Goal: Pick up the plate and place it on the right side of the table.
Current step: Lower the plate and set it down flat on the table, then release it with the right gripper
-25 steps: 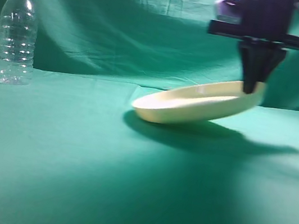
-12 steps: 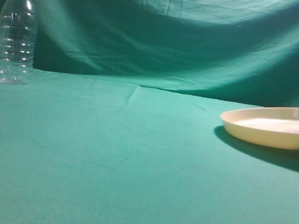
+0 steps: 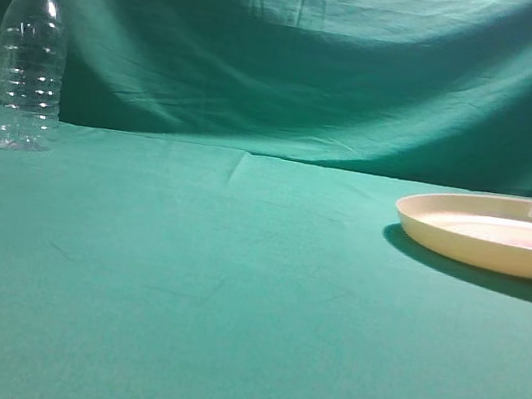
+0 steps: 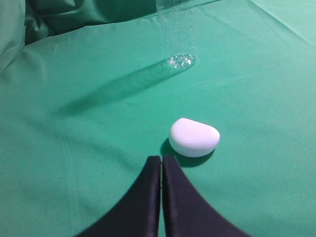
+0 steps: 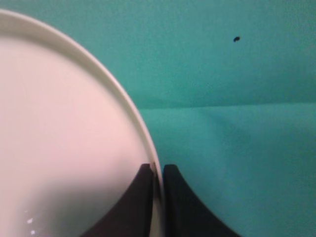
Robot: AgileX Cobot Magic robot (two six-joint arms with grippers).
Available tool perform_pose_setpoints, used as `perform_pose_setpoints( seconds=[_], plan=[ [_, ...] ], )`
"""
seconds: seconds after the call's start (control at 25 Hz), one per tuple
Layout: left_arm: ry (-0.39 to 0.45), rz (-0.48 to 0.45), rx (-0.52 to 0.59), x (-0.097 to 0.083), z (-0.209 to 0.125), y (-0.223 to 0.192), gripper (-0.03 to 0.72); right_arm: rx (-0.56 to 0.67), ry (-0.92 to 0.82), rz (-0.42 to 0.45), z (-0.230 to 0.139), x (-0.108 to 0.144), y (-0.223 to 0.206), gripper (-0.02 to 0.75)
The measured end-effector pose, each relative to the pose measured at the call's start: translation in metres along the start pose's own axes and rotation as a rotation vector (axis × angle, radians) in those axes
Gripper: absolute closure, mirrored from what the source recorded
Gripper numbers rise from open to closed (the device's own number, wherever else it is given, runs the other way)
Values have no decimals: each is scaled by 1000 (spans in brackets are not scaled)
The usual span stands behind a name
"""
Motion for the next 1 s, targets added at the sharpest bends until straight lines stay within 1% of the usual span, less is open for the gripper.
perform_pose_setpoints(
  seconds=[0.2, 0.24, 0.28, 0.36, 0.4, 0.48, 0.6, 0.68, 0.72, 0.76, 0.8, 0.92, 1.0],
  plan=[
    [0, 0, 0, 0, 0, 0, 688, -16, 2, 2, 2, 0, 0, 667],
    [0, 0, 0, 0, 0, 0, 688, -18, 4, 3, 2, 0, 0, 626],
    [0, 0, 0, 0, 0, 0, 688, -18, 7, 3, 2, 0, 0, 609],
    [0, 0, 0, 0, 0, 0, 688, -20, 11, 3, 3, 0, 0, 614],
    [0, 0, 0, 0, 0, 0, 688, -20, 13, 3, 3, 0, 0, 559],
    [0, 0, 0, 0, 0, 0, 688, -18, 19, 2, 2, 0, 0, 479],
    [0, 0, 0, 0, 0, 0, 688, -1, 25, 2, 5, 2, 6, 279],
    [0, 0, 0, 0, 0, 0, 688, 6, 28, 3, 12, 4, 18, 161],
    [0, 0, 0, 0, 0, 0, 688, 2, 30, 5, 18, 5, 25, 115],
    [0, 0, 0, 0, 0, 0, 688, 10, 31, 5, 20, 6, 31, 95],
    [0, 0, 0, 0, 0, 0, 688, 12, 33, 6, 24, 8, 39, 106],
    [0, 0, 0, 0, 0, 0, 688, 32, 34, 12, 31, 11, 60, 106],
    [0, 0, 0, 0, 0, 0, 688, 39, 30, 28, 31, 15, 76, 231]
  ],
)
Point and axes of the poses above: a point on each arm's last joint axis where the gripper is mounted, y pointing back along that axis away from the gripper, x along the wrist's bending axis when the last joint is at zero, z = x × y, the point moved 7 cm from there along -y, pointing out along that axis toward the gripper, and after that the axes turned 8 degrees about -y, right-handed, at the moved point
